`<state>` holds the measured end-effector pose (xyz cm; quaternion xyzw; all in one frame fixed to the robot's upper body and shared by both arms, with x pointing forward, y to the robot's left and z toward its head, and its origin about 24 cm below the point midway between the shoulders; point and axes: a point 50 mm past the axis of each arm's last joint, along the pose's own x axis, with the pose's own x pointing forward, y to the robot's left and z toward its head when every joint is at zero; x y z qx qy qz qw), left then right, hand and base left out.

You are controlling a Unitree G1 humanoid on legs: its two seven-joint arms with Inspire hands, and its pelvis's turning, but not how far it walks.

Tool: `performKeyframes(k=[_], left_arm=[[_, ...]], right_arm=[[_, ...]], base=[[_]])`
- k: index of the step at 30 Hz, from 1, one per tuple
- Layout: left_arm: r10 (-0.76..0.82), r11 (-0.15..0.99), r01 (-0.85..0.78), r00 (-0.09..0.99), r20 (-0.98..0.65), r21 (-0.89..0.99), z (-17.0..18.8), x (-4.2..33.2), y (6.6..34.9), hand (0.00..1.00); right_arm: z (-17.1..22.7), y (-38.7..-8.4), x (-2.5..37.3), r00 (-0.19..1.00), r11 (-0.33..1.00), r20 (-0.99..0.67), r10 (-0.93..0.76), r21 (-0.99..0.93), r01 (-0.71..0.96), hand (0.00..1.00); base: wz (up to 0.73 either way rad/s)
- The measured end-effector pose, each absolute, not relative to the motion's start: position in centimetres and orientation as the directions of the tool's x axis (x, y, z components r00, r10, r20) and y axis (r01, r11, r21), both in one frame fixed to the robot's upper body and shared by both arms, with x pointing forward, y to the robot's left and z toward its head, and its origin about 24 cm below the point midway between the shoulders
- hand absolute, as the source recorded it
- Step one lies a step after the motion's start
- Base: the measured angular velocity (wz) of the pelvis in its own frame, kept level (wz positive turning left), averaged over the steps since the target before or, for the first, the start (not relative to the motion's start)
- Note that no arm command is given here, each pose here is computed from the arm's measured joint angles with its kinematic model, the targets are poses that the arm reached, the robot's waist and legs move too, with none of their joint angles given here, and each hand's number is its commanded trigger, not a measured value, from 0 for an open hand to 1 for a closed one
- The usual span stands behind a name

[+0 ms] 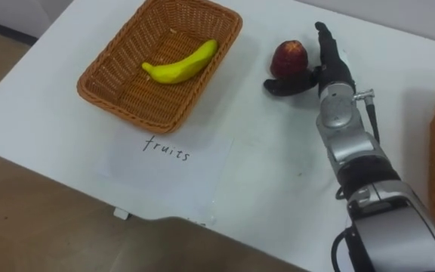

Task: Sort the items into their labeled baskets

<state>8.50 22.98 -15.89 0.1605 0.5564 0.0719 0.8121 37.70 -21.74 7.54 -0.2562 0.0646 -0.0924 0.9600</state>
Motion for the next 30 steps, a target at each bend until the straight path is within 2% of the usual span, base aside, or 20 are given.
performKeyframes(k=[14,30], left_arm=[[0.28,0.93,0.118,0.385,-0.88,0.348,-15.9,8.8,22.8,0.0],[0.235,0.919,0.241,0.3,-0.924,0.312,-16.4,7.5,22.7,0.0]], right_arm=[[7.6,-21.9,37.8,0.978,0.85,-0.084,-0.193,-0.513,0.124,0.0],[7.7,-21.1,38.1,0.987,0.788,-0.109,-0.117,-0.615,0.026,0.0]], base=[[-0.01],[0.0]])
